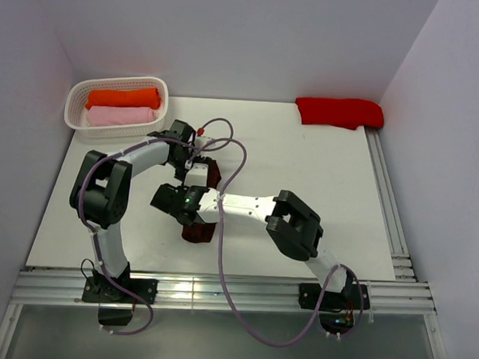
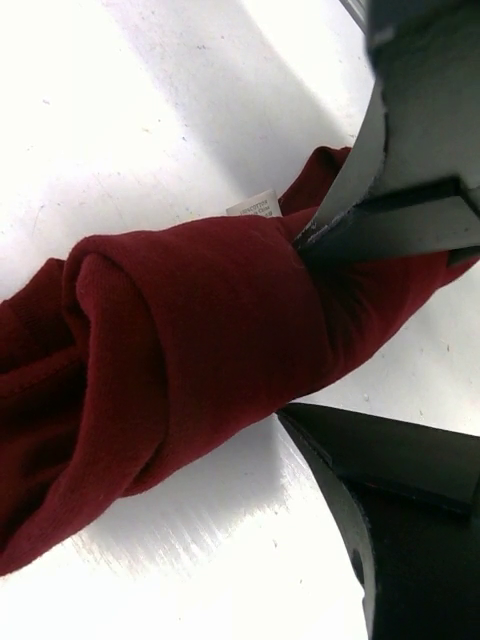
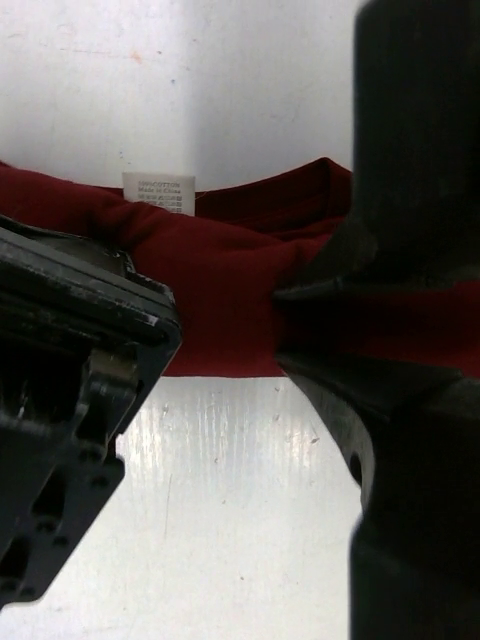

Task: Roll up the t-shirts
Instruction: Roll the tshirt, then place the rolled tshirt into the container

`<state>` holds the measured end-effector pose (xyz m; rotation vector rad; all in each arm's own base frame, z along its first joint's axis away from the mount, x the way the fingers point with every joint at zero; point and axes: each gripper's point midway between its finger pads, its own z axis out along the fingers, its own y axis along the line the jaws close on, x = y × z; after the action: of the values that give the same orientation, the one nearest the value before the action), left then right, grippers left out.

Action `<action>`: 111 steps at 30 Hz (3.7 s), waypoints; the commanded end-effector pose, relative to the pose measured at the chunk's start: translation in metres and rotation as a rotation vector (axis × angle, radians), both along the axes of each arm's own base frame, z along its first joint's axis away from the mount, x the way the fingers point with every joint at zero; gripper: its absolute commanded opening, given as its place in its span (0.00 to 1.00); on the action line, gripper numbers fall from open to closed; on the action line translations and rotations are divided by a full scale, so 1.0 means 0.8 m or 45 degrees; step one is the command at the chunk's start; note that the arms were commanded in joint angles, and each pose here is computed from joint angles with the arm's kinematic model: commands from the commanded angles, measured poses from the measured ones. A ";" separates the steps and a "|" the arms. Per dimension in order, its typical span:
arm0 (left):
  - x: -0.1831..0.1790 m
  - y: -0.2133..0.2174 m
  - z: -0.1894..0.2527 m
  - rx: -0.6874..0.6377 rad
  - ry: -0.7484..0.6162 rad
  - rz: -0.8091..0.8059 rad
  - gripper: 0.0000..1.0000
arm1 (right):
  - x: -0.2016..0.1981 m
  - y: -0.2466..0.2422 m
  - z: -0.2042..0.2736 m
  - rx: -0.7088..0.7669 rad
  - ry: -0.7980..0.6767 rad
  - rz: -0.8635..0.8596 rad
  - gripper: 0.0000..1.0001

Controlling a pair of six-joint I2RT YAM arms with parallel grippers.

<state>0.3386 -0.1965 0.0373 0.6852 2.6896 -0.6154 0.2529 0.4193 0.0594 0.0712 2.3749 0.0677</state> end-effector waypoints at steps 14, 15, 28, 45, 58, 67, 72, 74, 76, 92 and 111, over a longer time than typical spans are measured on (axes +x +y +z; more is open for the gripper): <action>0.007 -0.028 0.061 -0.194 -0.047 -0.181 0.89 | -0.027 -0.065 -0.058 0.200 0.175 -0.143 0.23; 0.003 -0.026 0.061 -0.198 -0.035 -0.189 0.89 | -0.030 -0.064 -0.060 0.238 0.198 -0.139 0.23; -0.031 -0.021 0.036 -0.250 0.101 -0.255 0.92 | -0.041 -0.094 -0.088 0.440 0.284 -0.202 0.20; -0.040 -0.026 0.010 -0.282 0.207 -0.231 0.91 | -0.065 -0.130 -0.117 0.490 0.352 -0.291 0.19; -0.037 -0.029 0.000 -0.286 0.239 -0.209 0.88 | -0.080 -0.154 -0.133 0.497 0.383 -0.333 0.17; -0.028 -0.029 -0.007 -0.258 0.244 -0.176 0.84 | -0.086 -0.163 -0.141 0.480 0.400 -0.355 0.15; -0.023 -0.030 -0.012 -0.245 0.246 -0.162 0.80 | -0.091 -0.174 -0.145 0.476 0.409 -0.378 0.14; -0.022 -0.031 -0.014 -0.244 0.245 -0.161 0.79 | -0.092 -0.177 -0.146 0.472 0.411 -0.383 0.13; -0.021 -0.031 -0.018 -0.237 0.252 -0.151 0.77 | -0.094 -0.179 -0.149 0.468 0.418 -0.389 0.13; 0.026 -0.030 -0.044 -0.084 0.137 -0.010 0.00 | -0.086 -0.168 -0.133 0.448 0.400 -0.354 0.22; 0.333 0.074 0.272 -0.582 -0.714 0.332 0.00 | -0.022 -0.183 0.113 0.642 -0.078 -0.285 0.63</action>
<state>0.5601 -0.1770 0.1969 0.4262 2.1619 -0.7526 0.2301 0.2952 0.1527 0.5805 2.2324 0.6846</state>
